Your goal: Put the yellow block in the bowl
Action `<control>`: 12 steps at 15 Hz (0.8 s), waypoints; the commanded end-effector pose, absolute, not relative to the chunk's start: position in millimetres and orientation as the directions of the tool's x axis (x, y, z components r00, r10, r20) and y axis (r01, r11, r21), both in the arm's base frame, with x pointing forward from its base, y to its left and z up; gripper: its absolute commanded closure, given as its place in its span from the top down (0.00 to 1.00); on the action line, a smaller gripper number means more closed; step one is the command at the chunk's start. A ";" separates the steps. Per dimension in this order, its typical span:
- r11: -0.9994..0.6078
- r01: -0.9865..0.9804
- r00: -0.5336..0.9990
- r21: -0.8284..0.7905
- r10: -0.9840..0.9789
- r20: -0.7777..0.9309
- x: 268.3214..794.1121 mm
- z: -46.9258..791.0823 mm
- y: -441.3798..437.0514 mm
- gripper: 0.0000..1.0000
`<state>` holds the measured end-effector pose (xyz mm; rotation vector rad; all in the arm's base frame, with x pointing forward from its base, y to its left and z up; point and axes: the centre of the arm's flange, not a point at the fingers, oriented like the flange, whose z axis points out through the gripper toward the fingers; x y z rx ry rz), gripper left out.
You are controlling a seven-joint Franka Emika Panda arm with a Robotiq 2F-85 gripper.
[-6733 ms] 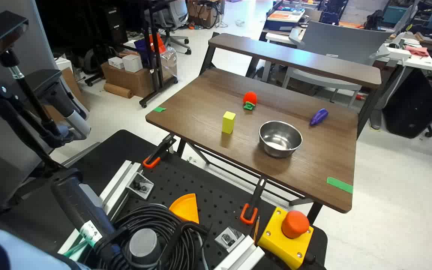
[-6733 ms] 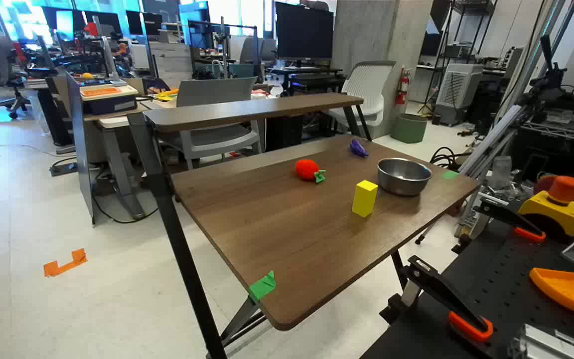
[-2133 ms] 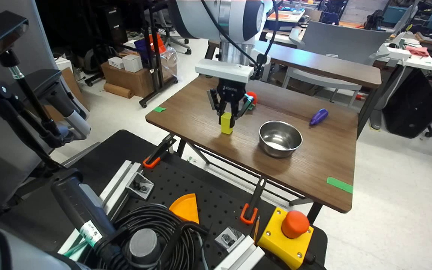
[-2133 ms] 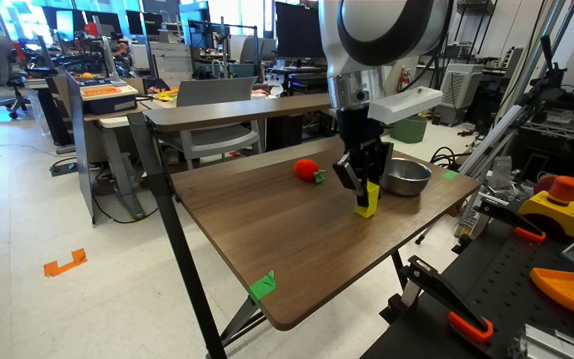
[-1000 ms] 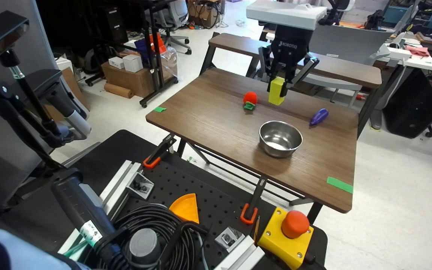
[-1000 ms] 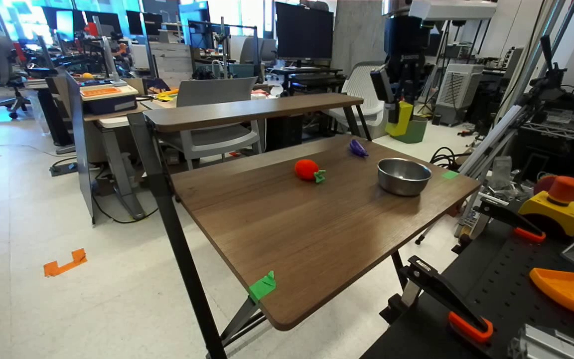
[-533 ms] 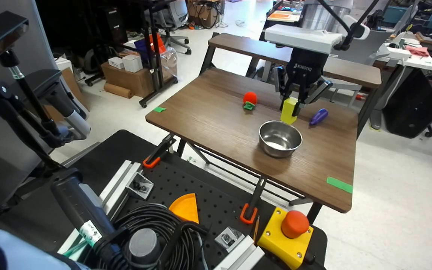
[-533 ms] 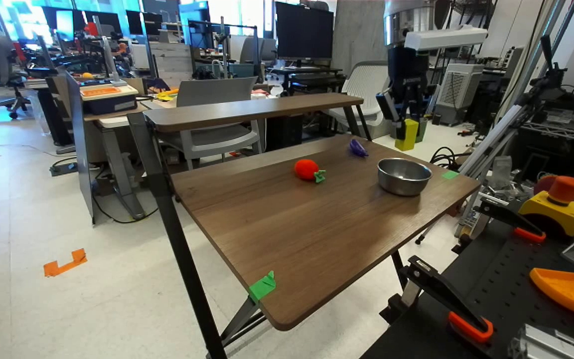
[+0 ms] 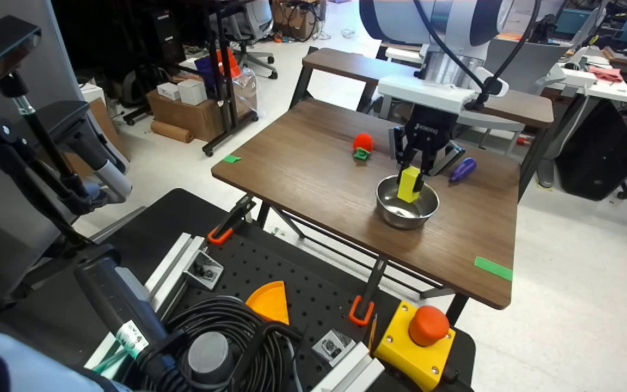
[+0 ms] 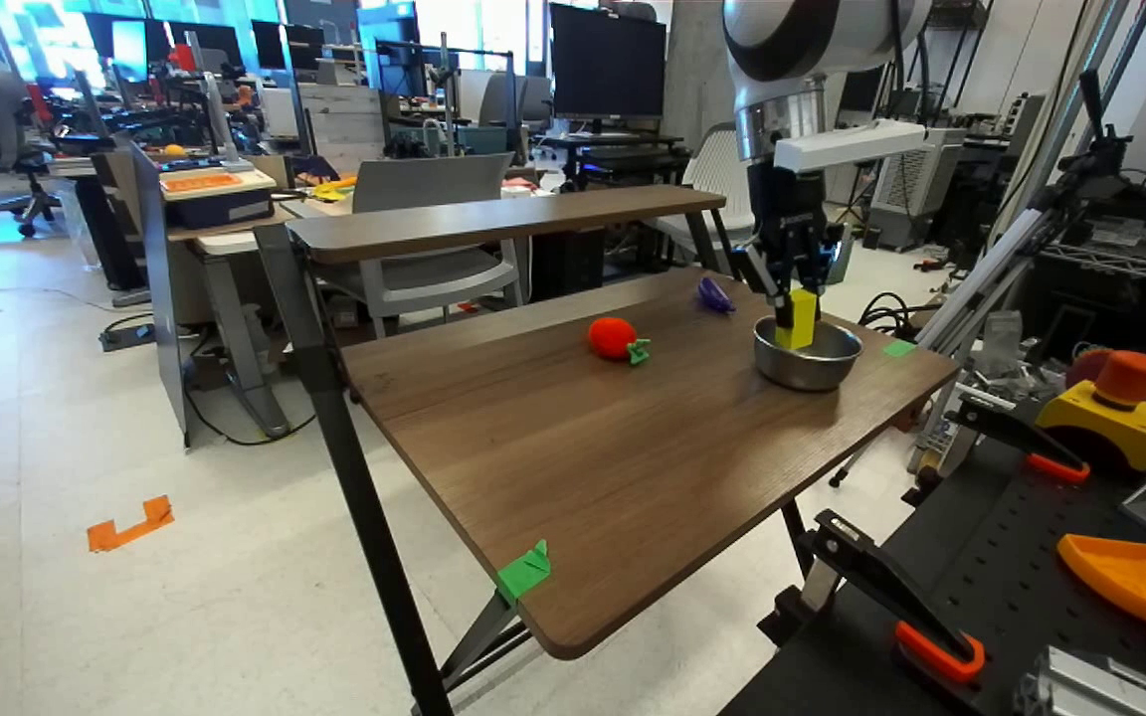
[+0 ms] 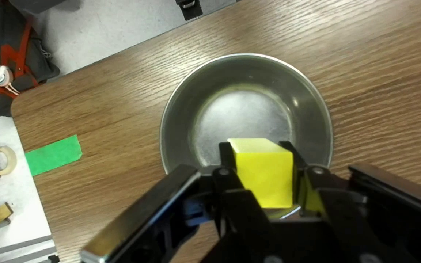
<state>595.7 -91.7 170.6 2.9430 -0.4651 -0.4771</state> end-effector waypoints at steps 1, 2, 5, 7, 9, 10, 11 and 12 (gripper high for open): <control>-0.954 -0.257 0.902 0.154 -0.294 -0.317 607.8 156.9 -90.4 0.08; -0.955 -0.253 0.901 0.153 -0.290 -0.323 607.6 153.1 -90.1 0.08; -0.958 -0.244 0.903 0.153 -0.282 -0.325 605.8 144.9 -91.4 0.08; -0.959 -0.242 0.906 0.146 -0.278 -0.319 602.1 146.7 -92.3 0.08; -0.964 -0.225 0.914 0.141 -0.259 -0.314 594.9 150.5 -90.7 0.33; -0.967 -0.214 0.917 0.139 -0.248 -0.313 591.4 151.7 -89.5 0.55; -0.970 -0.200 0.920 0.134 -0.234 -0.315 585.2 154.8 -88.8 0.59; -0.973 -0.189 0.922 0.129 -0.221 -0.317 579.8 157.4 -87.8 0.64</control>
